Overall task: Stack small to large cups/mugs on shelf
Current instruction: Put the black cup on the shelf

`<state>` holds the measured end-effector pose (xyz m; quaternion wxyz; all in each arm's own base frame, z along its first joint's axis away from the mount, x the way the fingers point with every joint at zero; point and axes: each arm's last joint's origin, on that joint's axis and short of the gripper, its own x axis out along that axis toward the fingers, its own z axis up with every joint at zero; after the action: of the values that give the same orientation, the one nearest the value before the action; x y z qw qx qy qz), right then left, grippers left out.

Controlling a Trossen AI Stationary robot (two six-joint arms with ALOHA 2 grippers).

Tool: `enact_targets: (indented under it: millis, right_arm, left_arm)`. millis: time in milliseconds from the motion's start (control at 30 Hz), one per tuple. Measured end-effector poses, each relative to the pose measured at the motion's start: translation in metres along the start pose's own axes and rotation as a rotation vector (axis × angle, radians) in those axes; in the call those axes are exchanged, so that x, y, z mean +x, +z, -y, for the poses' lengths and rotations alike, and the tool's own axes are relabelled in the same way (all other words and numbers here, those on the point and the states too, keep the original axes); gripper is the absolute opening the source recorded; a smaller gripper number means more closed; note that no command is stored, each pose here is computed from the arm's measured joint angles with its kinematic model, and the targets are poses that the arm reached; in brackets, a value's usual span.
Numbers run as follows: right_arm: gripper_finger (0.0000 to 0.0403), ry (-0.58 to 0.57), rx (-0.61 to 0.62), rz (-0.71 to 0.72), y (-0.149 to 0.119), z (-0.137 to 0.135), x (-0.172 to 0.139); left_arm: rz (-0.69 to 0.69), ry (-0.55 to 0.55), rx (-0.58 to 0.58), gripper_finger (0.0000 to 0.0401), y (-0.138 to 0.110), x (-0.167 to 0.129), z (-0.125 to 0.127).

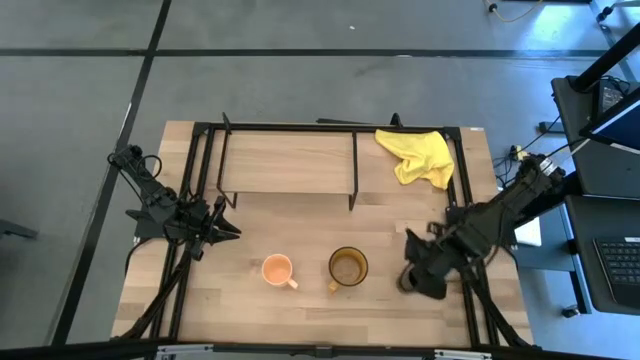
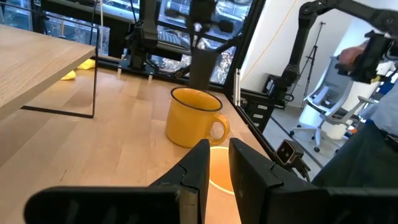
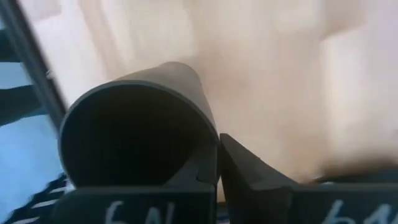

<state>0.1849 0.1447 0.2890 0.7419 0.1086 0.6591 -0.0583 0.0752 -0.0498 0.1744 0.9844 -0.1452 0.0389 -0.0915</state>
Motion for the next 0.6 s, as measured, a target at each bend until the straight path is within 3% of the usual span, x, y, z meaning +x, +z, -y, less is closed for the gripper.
enact_targets:
  millis: [300,600]
  right_arm:
    - [0.0006,-0.068,-0.220,0.171,0.056,0.031,-0.050]
    - [0.0007,-0.161,-0.396,0.137,0.127,0.052,-0.065]
  left_arm:
    - [0.000,0.001,0.000,0.0055,0.000,0.000,0.000]
    - [0.000,0.000,0.000,0.0055,0.000,0.000,0.000]
